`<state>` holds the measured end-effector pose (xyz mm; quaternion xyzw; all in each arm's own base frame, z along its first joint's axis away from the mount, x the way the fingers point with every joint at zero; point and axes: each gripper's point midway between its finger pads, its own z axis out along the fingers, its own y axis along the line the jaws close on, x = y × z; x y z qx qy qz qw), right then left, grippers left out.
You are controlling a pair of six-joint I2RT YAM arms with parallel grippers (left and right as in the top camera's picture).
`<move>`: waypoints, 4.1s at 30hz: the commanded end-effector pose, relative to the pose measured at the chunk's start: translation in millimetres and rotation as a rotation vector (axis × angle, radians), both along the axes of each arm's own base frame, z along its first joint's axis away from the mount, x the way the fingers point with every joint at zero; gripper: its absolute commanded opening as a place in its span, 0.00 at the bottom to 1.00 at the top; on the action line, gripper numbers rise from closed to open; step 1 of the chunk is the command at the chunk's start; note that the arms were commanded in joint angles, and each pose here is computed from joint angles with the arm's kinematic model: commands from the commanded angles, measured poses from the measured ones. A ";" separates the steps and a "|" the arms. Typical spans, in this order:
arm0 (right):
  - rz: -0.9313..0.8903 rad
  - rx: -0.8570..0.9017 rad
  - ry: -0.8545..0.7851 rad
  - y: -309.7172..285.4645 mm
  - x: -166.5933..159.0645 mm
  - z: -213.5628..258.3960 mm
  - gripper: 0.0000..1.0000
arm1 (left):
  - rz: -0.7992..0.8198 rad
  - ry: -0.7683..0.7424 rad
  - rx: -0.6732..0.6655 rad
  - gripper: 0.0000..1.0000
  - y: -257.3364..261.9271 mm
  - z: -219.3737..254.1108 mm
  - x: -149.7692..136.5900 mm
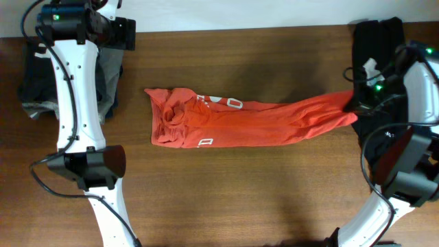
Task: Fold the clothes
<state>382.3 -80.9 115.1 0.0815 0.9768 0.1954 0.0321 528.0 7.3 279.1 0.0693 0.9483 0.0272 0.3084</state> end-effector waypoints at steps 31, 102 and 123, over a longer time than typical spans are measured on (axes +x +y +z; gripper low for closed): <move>0.579 0.036 -0.041 275.9 2.9 -31.3 0.49 | 0.017 0.025 -0.013 0.84 2.8 4.1 -12.7; 0.425 -0.135 -0.093 165.2 31.1 63.9 0.53 | -0.518 0.699 -0.178 0.01 -131.2 -217.4 -123.1; 0.425 -0.135 -0.094 165.2 31.3 63.9 0.53 | -0.142 0.582 -0.030 0.01 -93.8 -205.9 -91.9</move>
